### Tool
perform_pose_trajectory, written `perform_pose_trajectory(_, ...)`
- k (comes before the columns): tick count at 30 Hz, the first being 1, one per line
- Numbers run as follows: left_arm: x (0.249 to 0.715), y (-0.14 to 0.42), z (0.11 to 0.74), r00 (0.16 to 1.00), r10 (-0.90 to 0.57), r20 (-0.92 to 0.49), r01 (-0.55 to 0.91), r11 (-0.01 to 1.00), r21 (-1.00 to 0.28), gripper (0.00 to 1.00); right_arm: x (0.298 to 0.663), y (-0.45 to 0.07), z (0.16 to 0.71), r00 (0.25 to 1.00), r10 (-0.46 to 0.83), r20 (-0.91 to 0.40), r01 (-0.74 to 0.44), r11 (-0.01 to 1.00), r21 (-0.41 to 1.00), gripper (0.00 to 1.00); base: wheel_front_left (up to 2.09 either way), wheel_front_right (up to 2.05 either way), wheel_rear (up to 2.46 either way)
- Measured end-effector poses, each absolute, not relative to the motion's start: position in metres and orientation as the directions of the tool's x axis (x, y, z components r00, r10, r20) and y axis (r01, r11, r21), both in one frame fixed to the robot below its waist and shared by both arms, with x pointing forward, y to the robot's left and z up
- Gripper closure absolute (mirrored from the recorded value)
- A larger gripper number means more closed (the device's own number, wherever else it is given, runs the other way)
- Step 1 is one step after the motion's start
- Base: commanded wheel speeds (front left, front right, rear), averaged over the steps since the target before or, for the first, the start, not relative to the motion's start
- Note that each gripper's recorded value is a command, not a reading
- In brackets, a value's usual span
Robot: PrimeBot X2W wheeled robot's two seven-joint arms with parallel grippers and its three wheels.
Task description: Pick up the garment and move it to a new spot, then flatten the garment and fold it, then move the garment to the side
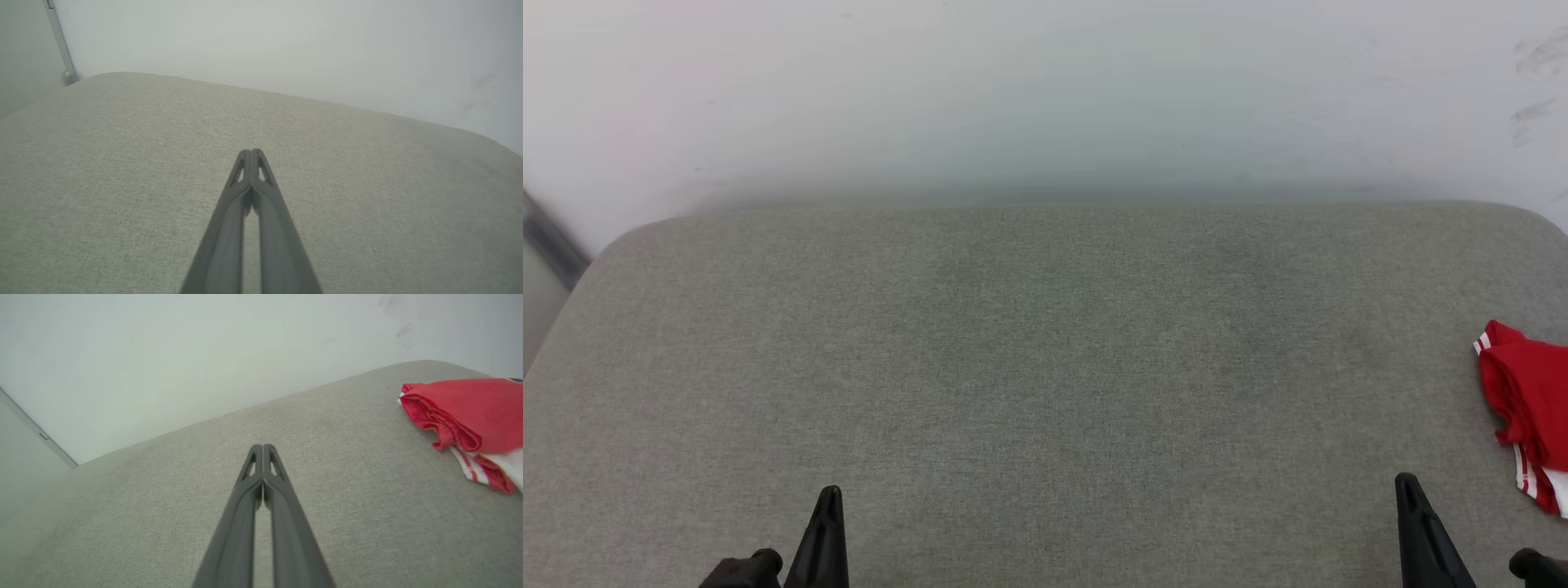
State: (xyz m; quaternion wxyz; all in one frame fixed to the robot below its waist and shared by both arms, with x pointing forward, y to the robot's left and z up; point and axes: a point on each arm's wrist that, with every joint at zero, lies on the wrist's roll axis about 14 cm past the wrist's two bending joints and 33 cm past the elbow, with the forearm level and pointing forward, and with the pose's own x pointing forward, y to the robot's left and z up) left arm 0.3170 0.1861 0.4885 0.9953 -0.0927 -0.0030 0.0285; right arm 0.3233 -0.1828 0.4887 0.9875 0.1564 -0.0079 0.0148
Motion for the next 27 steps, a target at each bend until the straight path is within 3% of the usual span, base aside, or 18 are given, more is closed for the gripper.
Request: perform_pose_trajectory(27,0.340,0.197,0.483,0.995,0.071,-0.064,-0.095,0.790,-0.605,1.00,0.346,-0.192,0.488,1.000,-0.021,-0.015,0.026,0.737,0.676,1.00,0.00,0.00,0.00)
